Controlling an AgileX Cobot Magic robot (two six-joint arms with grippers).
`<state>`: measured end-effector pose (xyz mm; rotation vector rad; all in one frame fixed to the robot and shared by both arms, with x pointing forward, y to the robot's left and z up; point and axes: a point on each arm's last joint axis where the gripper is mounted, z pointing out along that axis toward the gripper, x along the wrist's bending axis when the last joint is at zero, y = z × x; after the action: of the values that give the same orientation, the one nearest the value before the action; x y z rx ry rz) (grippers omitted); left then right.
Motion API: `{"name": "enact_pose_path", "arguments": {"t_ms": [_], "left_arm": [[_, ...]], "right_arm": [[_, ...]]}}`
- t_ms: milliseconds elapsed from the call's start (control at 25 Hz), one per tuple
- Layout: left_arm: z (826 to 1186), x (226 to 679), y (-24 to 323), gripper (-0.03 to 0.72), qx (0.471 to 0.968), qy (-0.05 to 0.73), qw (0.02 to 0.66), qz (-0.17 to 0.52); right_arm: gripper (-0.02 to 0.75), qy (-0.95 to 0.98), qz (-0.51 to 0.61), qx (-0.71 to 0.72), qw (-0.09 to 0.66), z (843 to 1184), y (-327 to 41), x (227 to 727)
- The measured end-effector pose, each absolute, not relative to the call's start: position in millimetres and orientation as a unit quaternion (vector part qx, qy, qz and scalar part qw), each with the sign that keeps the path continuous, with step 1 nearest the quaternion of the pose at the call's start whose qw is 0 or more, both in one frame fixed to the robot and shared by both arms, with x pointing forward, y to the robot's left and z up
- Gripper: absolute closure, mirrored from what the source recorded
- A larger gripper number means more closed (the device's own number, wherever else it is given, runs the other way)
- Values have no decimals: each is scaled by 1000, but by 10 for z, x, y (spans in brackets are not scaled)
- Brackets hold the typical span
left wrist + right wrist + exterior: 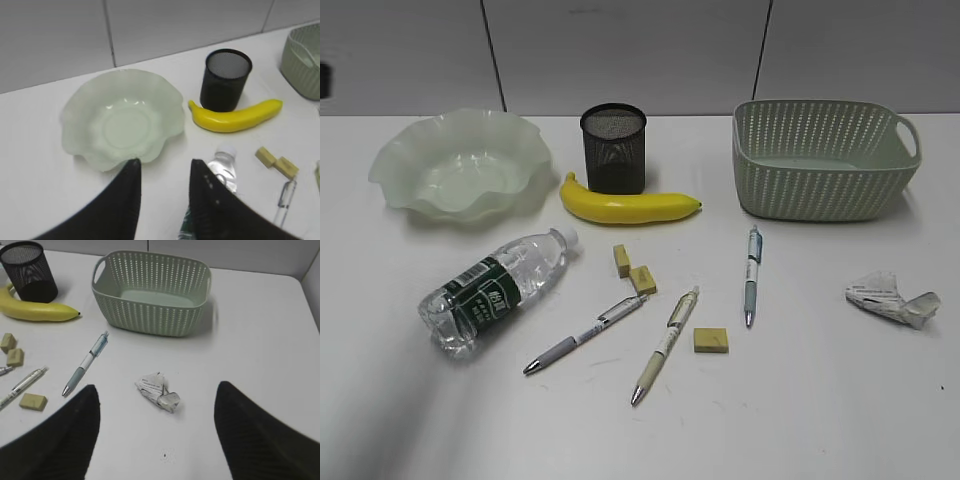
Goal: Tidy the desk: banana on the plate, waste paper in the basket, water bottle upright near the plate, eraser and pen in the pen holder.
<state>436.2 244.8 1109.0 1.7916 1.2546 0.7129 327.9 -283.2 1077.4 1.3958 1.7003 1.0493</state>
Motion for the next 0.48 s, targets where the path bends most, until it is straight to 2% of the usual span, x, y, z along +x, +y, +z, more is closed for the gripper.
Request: {"name": "enact_pose_path", "arguments": {"t_ms": [240, 480], "left_arm": [[11019, 4949, 1653, 381, 821, 375, 373, 213], [10863, 5413, 868, 254, 866, 302, 359, 174]], "right_arm": [[176, 690, 382, 537, 298, 10654, -2736, 3471], [176, 692, 380, 544, 286, 10627, -2719, 3521]]}}
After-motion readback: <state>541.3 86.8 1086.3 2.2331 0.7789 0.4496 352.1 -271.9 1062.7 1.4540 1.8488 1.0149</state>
